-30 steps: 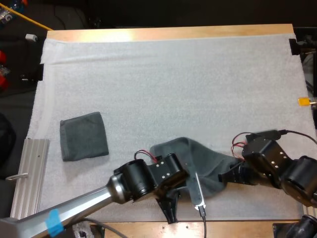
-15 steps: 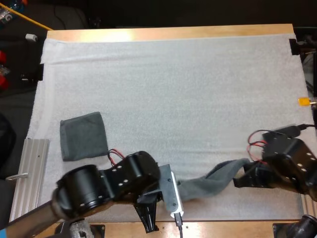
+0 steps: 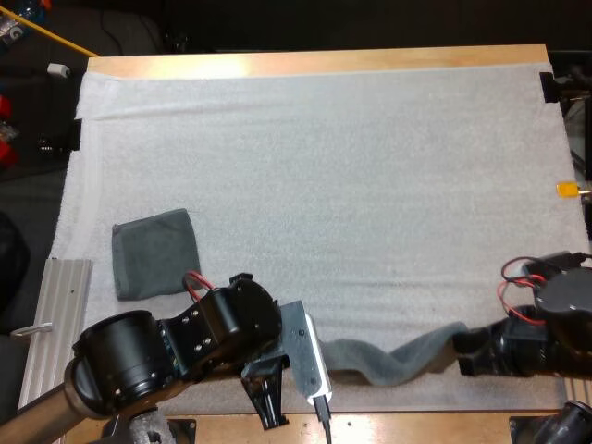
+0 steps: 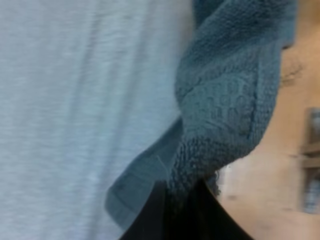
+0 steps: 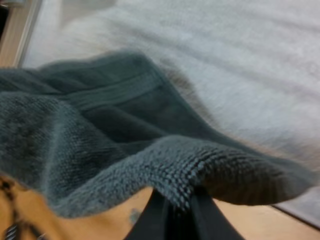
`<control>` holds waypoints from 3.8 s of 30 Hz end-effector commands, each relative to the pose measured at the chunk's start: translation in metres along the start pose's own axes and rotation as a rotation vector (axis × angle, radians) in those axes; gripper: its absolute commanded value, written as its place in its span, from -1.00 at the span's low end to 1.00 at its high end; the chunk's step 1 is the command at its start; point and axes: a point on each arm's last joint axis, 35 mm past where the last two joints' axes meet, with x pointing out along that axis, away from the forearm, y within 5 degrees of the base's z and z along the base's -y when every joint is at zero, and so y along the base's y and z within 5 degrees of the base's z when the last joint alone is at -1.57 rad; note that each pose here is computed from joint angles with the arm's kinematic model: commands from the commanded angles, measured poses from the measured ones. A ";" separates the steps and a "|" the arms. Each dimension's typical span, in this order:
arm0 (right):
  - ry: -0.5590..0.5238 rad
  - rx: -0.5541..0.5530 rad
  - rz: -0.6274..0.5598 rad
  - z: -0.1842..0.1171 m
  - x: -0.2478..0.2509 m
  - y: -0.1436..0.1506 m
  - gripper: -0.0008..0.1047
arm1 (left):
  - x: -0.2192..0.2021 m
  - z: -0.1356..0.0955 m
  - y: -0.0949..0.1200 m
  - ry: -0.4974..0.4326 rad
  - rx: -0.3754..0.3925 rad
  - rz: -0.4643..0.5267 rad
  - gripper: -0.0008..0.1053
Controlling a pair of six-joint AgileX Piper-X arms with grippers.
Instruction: Pick towel from pile, fold and stack
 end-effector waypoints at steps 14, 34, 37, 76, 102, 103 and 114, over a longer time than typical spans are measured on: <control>0.012 -0.001 -0.356 0.087 0.134 -0.022 -0.99 | 0.087 0.002 0.116 -0.031 -0.209 0.071 -0.98; -0.018 0.327 -0.437 0.122 0.223 -0.117 -0.99 | 0.190 -0.023 0.233 0.018 -0.436 0.054 -0.98; -0.028 0.342 -0.449 0.123 0.224 -0.124 -0.99 | 0.198 -0.028 0.239 0.076 -0.439 0.154 -0.98; -0.126 0.138 -0.417 0.089 0.076 -0.075 0.24 | 0.044 -0.033 0.160 0.004 -0.777 0.391 0.18; -0.038 0.196 -0.363 -0.010 0.022 -0.053 0.24 | -0.020 -0.139 0.033 -0.222 -0.949 0.249 0.18; -0.020 0.201 -0.361 -0.018 0.028 -0.055 0.24 | -0.020 -0.141 0.032 -0.216 -0.951 0.248 0.18; 0.073 0.250 -0.259 -0.053 0.086 -0.075 0.24 | -0.001 -0.151 0.035 -0.140 -0.977 0.238 0.18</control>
